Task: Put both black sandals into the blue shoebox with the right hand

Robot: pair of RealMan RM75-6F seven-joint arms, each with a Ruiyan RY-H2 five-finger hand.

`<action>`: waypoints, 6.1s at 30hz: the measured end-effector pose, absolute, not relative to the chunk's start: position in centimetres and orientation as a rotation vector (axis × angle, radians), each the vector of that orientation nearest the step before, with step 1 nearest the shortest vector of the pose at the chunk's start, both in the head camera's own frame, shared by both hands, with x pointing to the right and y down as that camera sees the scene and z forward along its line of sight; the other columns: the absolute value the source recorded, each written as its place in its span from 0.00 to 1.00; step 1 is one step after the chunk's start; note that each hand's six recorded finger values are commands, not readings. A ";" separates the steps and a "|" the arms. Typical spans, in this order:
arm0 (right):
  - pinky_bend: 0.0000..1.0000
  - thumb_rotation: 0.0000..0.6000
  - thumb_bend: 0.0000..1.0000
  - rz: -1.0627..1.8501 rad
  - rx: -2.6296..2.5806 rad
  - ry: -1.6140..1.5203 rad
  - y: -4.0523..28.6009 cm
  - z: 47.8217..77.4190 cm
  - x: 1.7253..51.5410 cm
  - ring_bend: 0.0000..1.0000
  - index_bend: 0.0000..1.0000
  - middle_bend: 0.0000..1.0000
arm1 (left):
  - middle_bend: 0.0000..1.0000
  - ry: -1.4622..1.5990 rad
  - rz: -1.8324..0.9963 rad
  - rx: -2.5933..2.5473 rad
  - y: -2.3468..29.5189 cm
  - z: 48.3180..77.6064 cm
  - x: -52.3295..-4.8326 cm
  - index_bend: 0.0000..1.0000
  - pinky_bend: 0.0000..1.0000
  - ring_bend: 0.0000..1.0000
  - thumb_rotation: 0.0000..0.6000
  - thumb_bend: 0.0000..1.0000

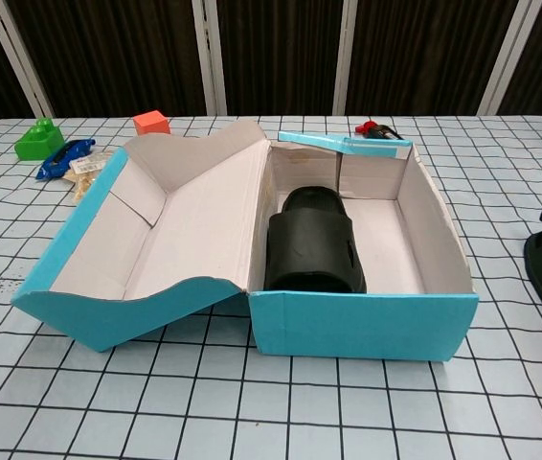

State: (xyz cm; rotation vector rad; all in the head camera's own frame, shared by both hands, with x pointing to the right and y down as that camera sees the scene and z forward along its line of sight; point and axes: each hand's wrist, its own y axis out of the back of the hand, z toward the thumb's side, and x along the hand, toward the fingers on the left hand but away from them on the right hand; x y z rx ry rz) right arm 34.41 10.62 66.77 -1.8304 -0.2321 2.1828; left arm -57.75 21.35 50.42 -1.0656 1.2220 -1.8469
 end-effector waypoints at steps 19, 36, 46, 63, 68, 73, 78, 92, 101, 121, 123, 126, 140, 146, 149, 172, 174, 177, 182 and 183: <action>0.00 1.00 0.24 2.167 -1.832 -0.267 10.6 67.9 34.4 0.09 0.36 0.27 | 0.00 1.220 -1.801 -1.075 21.2 50.1 -57.4 0.01 0.03 0.00 1.00 0.37; 0.00 1.00 0.30 2.160 -1.816 -0.266 10.7 67.2 34.8 0.16 0.49 0.38 | 0.00 1.196 -1.729 -1.136 20.6 50.9 -56.9 0.01 0.03 0.00 1.00 0.37; 0.00 1.00 0.31 2.152 -1.819 -0.285 10.6 66.3 34.9 0.16 0.49 0.39 | 0.00 1.158 -1.616 -1.191 20.0 51.5 -55.7 0.01 0.03 0.00 1.00 0.37; 0.00 1.00 0.32 2.148 -1.836 -0.315 10.7 65.5 35.1 0.16 0.52 0.39 | 0.00 1.046 -1.569 -1.256 20.3 54.0 -52.9 0.01 0.03 0.00 1.00 0.37; 0.00 1.00 0.32 2.133 -1.848 -0.349 10.4 64.6 35.2 0.16 0.52 0.39 | 0.00 1.063 -1.561 -1.242 20.3 53.5 -53.1 0.01 0.03 0.00 1.00 0.37; 0.00 1.00 0.32 2.114 -1.862 -0.383 9.9 63.5 35.2 0.16 0.52 0.39 | 0.00 1.080 -1.553 -1.232 20.2 53.2 -53.3 0.01 0.03 0.00 1.00 0.37; 0.00 1.00 0.32 2.095 -1.875 -0.439 9.2 62.1 35.4 0.16 0.52 0.39 | 0.00 1.091 -1.554 -1.228 20.2 53.0 -53.6 0.01 0.03 0.00 1.00 0.37; 0.00 1.00 0.33 1.896 -1.969 -0.770 6.0 55.5 34.5 0.18 0.53 0.40 | 0.00 1.119 -1.545 -1.225 20.2 52.4 -54.0 0.01 0.03 0.00 1.00 0.37; 0.00 1.00 0.33 1.535 -2.102 -0.954 4.8 52.4 31.3 0.18 0.56 0.40 | 0.00 1.117 -1.544 -1.233 20.3 52.4 -53.9 0.01 0.03 0.00 1.00 0.37; 0.00 1.00 0.35 0.933 -2.174 -1.173 3.5 55.2 25.3 0.19 0.56 0.42 | 0.00 1.125 -1.556 -1.224 20.4 52.1 -54.2 0.01 0.03 0.00 1.00 0.37; 0.00 1.00 0.35 0.917 -2.164 -1.176 3.5 56.0 25.0 0.19 0.56 0.42 | 0.00 1.126 -1.557 -1.221 20.3 52.1 -54.3 0.01 0.03 0.00 1.00 0.37; 0.00 1.00 0.35 0.913 -2.154 -1.173 3.5 57.1 24.9 0.19 0.57 0.42 | 0.00 1.127 -1.559 -1.216 20.3 52.1 -54.4 0.01 0.03 0.00 1.00 0.37; 0.00 1.00 0.36 0.896 -2.123 -1.023 5.7 60.7 25.1 0.19 0.57 0.42 | 0.00 1.121 -1.574 -1.210 20.2 52.4 -54.5 0.01 0.03 0.00 1.00 0.37; 0.00 1.00 0.37 0.886 -2.156 -0.987 7.1 61.6 24.9 0.19 0.58 0.42 | 0.00 1.109 -1.578 -1.218 20.1 52.7 -54.3 0.01 0.03 0.00 1.00 0.37; 0.00 1.00 0.37 0.888 -2.151 -0.972 7.6 62.2 24.9 0.19 0.58 0.42 | 0.00 1.109 -1.575 -1.218 20.1 52.7 -54.3 0.01 0.03 0.00 1.00 0.37; 0.05 1.00 0.37 0.969 -2.166 -0.896 8.6 65.3 24.0 0.25 0.58 0.42 | 0.00 1.128 -1.565 -1.217 20.1 52.3 -54.4 0.01 0.03 0.00 1.00 0.37; 0.09 1.00 0.37 0.977 -2.162 -0.885 8.6 65.5 23.8 0.25 0.58 0.42 | 0.00 1.130 -1.565 -1.216 20.1 52.2 -54.4 0.01 0.03 0.00 1.00 0.37; 0.14 1.00 0.37 0.984 -2.157 -0.873 8.6 65.6 23.5 0.25 0.58 0.42 | 0.00 1.134 -1.565 -1.215 20.1 52.2 -54.5 0.01 0.03 0.00 1.00 0.37; 0.23 1.00 0.37 0.988 -2.156 -0.861 8.6 65.7 22.9 0.25 0.58 0.42 | 0.00 1.138 -1.564 -1.216 20.1 52.1 -54.6 0.01 0.03 0.00 1.00 0.37; 0.26 1.00 0.37 0.989 -2.155 -0.857 8.6 65.7 22.7 0.26 0.58 0.42 | 0.00 1.139 -1.564 -1.216 20.1 52.0 -54.6 0.01 0.03 0.00 1.00 0.37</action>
